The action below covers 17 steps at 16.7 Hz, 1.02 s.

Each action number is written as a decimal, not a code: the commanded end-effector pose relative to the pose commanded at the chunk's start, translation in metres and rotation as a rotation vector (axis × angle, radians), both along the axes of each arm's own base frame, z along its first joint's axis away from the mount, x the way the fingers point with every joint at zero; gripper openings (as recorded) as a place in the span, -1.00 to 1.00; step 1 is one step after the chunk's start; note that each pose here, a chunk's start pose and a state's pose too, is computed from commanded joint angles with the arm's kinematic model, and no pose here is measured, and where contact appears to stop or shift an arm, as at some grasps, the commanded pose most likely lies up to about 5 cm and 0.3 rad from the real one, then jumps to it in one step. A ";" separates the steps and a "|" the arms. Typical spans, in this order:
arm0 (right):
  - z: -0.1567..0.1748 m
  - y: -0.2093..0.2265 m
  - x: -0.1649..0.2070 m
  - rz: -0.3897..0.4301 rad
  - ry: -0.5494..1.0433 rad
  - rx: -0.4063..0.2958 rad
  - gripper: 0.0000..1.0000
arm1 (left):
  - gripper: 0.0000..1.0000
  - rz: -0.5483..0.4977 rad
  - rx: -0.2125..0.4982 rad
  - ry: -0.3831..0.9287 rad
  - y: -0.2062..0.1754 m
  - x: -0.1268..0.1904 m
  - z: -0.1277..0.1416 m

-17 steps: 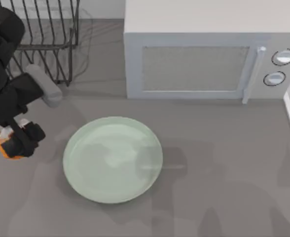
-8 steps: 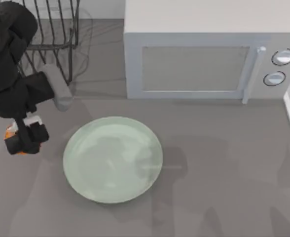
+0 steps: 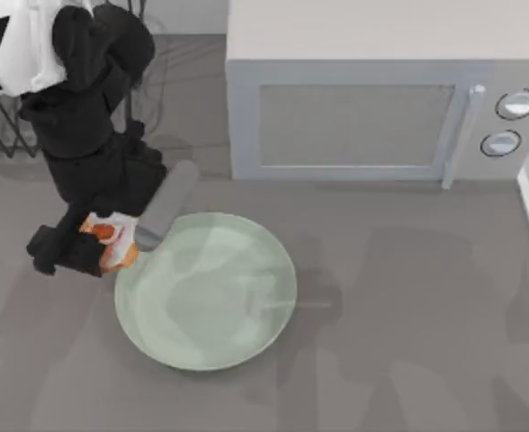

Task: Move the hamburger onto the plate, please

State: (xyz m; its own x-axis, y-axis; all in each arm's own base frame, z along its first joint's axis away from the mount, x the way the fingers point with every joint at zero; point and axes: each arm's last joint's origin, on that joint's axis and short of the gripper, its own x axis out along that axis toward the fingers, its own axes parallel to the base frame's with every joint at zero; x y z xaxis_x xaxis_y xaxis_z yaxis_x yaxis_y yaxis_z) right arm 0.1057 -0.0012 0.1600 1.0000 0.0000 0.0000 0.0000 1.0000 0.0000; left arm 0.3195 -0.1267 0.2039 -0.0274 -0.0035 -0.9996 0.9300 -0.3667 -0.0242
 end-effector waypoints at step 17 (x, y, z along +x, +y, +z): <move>0.000 0.000 0.000 0.000 0.000 0.000 1.00 | -1.00 -1.177 -0.021 -0.002 -0.082 -0.007 -0.010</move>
